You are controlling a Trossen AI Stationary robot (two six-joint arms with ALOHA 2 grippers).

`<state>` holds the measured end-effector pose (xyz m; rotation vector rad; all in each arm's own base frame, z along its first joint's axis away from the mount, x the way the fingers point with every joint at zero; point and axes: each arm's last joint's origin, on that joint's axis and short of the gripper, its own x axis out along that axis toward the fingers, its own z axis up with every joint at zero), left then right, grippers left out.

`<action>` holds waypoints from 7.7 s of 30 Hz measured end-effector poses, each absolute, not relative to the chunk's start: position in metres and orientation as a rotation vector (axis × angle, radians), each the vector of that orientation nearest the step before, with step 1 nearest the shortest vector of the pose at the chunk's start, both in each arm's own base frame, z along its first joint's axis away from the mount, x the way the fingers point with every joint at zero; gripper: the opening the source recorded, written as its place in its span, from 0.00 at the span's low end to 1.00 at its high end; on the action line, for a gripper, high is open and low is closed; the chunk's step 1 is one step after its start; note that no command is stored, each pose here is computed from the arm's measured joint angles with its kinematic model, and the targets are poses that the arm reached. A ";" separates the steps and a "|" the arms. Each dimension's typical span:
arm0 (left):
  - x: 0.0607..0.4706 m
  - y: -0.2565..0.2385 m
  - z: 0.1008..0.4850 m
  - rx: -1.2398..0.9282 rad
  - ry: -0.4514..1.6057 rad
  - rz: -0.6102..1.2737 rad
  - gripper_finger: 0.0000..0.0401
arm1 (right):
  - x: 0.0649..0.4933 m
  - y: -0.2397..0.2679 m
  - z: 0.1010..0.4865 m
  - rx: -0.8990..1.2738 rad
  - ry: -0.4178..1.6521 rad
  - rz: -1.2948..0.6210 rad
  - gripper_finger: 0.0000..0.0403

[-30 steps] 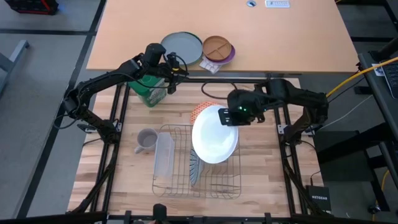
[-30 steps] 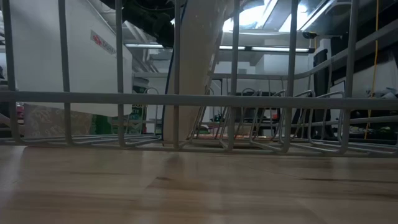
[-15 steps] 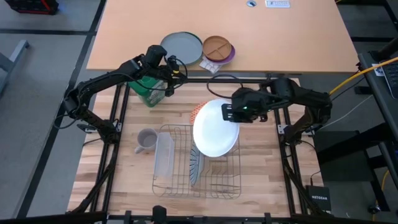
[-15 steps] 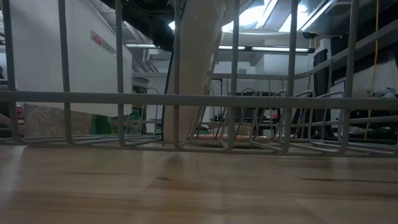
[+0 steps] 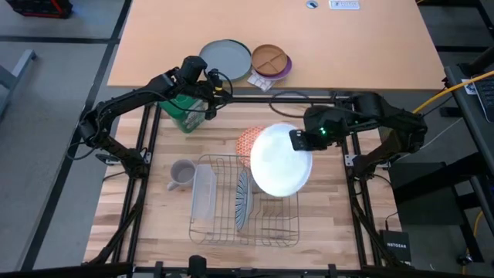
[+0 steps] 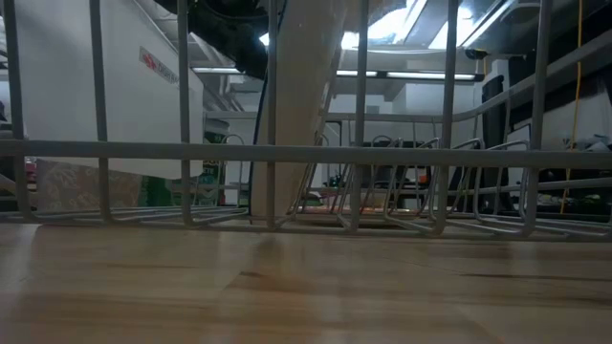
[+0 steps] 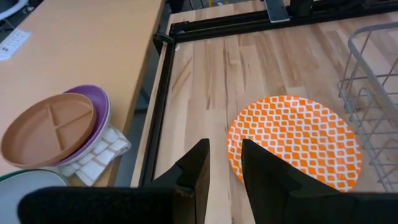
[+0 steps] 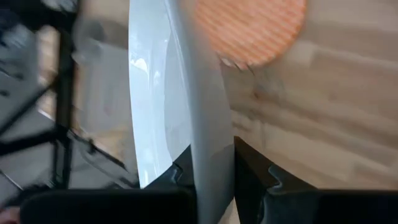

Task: Sort dishes
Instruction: Put the white plate in the dish rack

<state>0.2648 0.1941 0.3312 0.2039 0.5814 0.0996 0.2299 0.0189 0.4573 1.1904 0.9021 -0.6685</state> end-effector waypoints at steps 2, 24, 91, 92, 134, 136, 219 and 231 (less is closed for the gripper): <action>0.265 0.194 0.331 0.194 0.580 0.103 0.20 | 0.226 0.020 0.449 1.198 0.964 -0.659 0.14; 0.271 0.186 0.331 0.172 0.575 0.083 0.20 | 0.226 0.026 0.378 1.279 1.310 -0.769 0.14; 0.285 0.163 0.330 0.252 0.574 -0.017 0.20 | 0.297 0.039 0.341 1.530 1.420 -0.611 0.29; 0.285 0.163 0.330 0.252 0.574 -0.017 0.20 | 0.297 0.039 0.341 1.526 1.416 -0.610 0.29; 0.301 0.126 0.329 0.381 0.542 -0.229 0.20 | 0.301 0.039 0.330 1.545 1.404 -0.614 0.29; 0.301 0.123 0.330 0.383 0.540 -0.236 0.20 | 0.301 0.039 0.330 1.543 1.401 -0.617 0.29; 0.098 0.055 0.145 -0.252 0.498 0.195 0.20 | 0.301 0.037 0.329 1.493 1.342 -0.684 0.29; 0.098 0.055 0.145 -0.252 0.498 0.196 0.20 | 0.301 0.037 0.328 1.509 1.350 -0.696 0.38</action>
